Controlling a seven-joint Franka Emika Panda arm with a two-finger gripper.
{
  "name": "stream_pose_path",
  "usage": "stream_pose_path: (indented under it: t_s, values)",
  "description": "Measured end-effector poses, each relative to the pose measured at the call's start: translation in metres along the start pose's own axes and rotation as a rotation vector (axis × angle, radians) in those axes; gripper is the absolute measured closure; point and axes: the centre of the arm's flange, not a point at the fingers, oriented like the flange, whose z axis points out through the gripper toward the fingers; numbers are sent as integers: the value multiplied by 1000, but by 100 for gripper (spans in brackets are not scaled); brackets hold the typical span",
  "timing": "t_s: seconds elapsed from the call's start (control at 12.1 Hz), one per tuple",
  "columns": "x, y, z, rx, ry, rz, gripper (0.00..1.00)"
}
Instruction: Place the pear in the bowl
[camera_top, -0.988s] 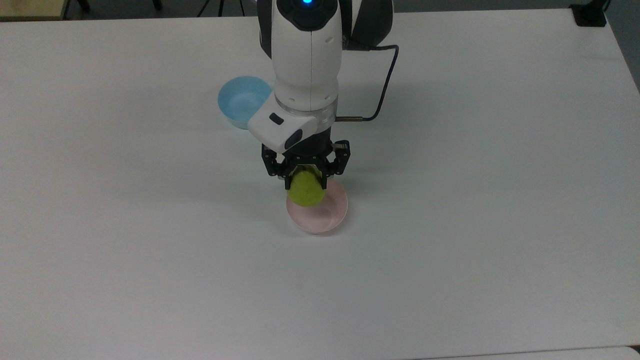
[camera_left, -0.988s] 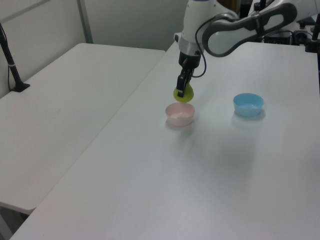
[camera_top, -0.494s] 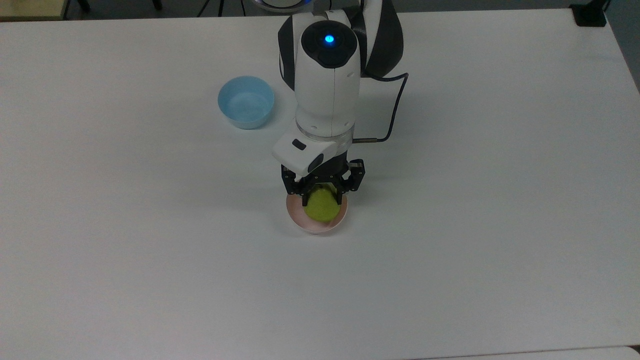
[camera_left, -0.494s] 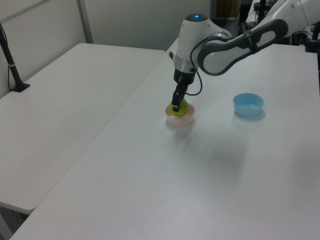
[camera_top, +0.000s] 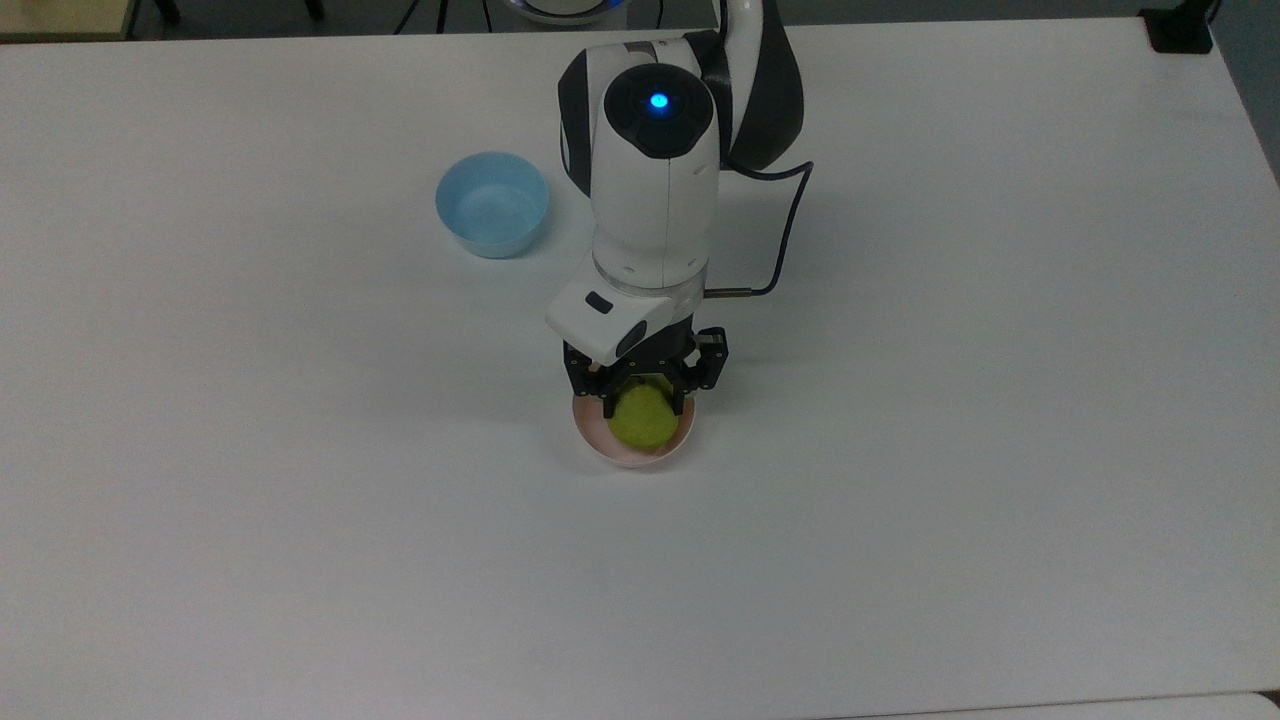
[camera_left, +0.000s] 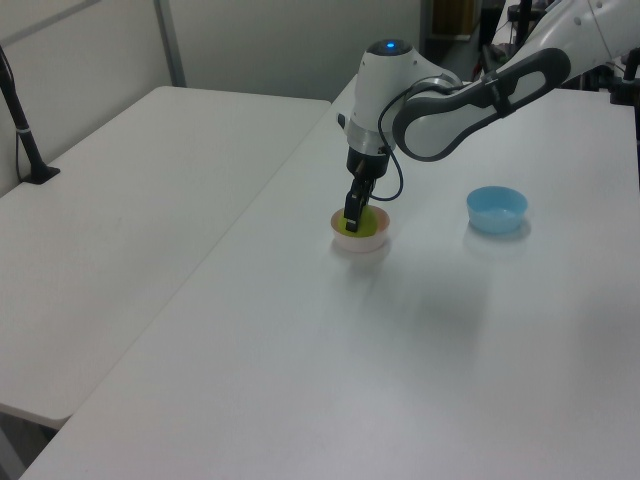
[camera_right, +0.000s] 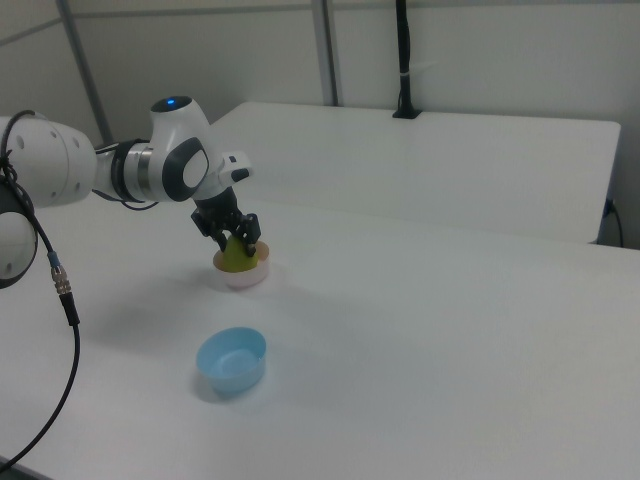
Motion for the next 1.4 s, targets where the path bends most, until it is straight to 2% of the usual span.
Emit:
stream_pose_path:
  t_s: [0.08,0.16,0.25,0.33,0.49,0.58,0.66,0.99,1.4]
  values:
    - [1,1,-2,0,3,1,32]
    - [3,2,-6,0,11,3,23]
    - [5,3,-14,0,24,5,22]
    - [6,5,-24,0,31,8,16]
    - [5,13,-55,-7,13,20,15]
    - [2,20,-78,-10,-5,39,5]
    - [-1,31,-106,-13,-20,68,1]
    - [-39,72,-209,-23,-129,134,0]
    - [-86,90,-253,-20,-177,163,0]
